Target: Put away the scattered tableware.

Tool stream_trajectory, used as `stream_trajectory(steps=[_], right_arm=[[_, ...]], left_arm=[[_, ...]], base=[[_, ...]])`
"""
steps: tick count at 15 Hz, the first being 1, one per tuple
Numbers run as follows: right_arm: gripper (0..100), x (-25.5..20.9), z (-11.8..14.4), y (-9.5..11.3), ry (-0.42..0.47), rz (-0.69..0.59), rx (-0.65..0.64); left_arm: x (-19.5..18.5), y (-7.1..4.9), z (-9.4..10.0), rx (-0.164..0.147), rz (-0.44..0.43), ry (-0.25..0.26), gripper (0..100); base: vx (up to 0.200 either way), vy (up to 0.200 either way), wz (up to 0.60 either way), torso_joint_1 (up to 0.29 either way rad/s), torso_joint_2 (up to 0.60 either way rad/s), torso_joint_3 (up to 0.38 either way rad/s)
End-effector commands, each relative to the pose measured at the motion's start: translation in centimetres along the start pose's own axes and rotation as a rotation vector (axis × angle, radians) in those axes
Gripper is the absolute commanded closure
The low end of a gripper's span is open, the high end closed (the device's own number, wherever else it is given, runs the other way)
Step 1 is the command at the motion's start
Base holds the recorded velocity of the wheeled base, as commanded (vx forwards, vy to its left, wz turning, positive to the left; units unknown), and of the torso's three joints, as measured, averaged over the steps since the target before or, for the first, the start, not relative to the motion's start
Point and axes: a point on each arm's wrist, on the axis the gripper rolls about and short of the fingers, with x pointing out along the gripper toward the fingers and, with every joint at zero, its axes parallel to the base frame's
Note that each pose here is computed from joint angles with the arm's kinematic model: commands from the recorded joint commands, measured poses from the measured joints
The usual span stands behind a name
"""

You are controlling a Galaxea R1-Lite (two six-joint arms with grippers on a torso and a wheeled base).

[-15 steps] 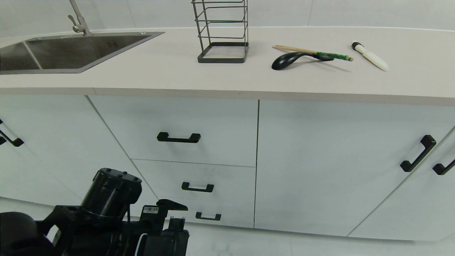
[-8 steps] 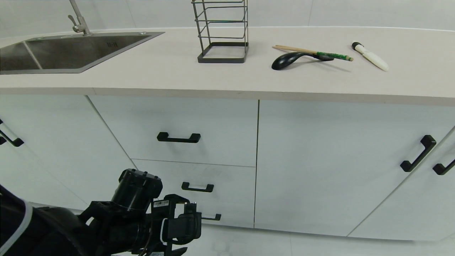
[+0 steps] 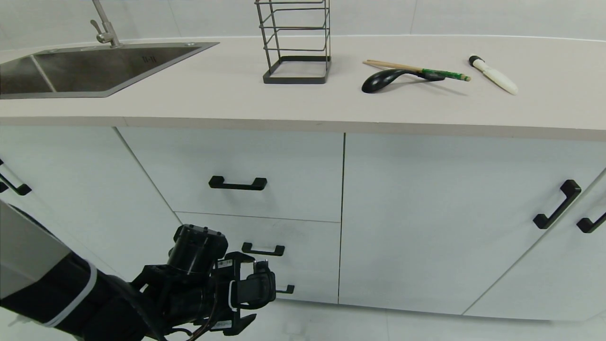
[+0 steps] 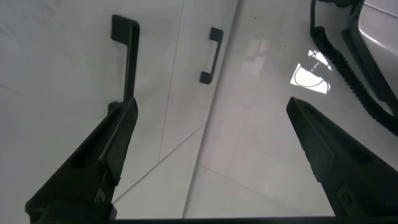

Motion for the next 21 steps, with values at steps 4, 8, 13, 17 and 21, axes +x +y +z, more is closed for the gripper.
stream_trajectory(steps=[4, 8, 13, 17, 21], right_arm=[[100, 0.0, 0.0, 0.0, 0.001, 0.000, -0.001], [100, 0.0, 0.0, 0.0, 0.001, 0.001, -0.001], [100, 0.0, 0.0, 0.0, 0.001, 0.001, -0.001], [100, 0.0, 0.0, 0.0, 0.001, 0.001, -0.001], [100, 0.0, 0.0, 0.0, 0.001, 0.001, -0.001]], left_arm=[[2.4, 2.1, 0.3, -0.005, 0.031, -0.005, 0], [3.7, 2.5, 0.2, -0.015, 0.024, 0.001, 0], [4.8, 3.2, -0.3, -0.027, 0.032, 0.012, 0], [6.0, 3.7, -0.6, -0.033, 0.066, 0.003, 0], [7.1, 3.4, -0.7, -0.016, 0.078, -0.017, 0]], base=[[0.000, 0.000, 0.00, 0.000, 0.00, 0.000], [0.000, 0.000, 0.00, 0.000, 0.00, 0.000], [0.000, 0.000, 0.00, 0.000, 0.00, 0.000], [0.000, 0.000, 0.00, 0.000, 0.00, 0.000], [0.000, 0.000, 0.00, 0.000, 0.00, 0.000]])
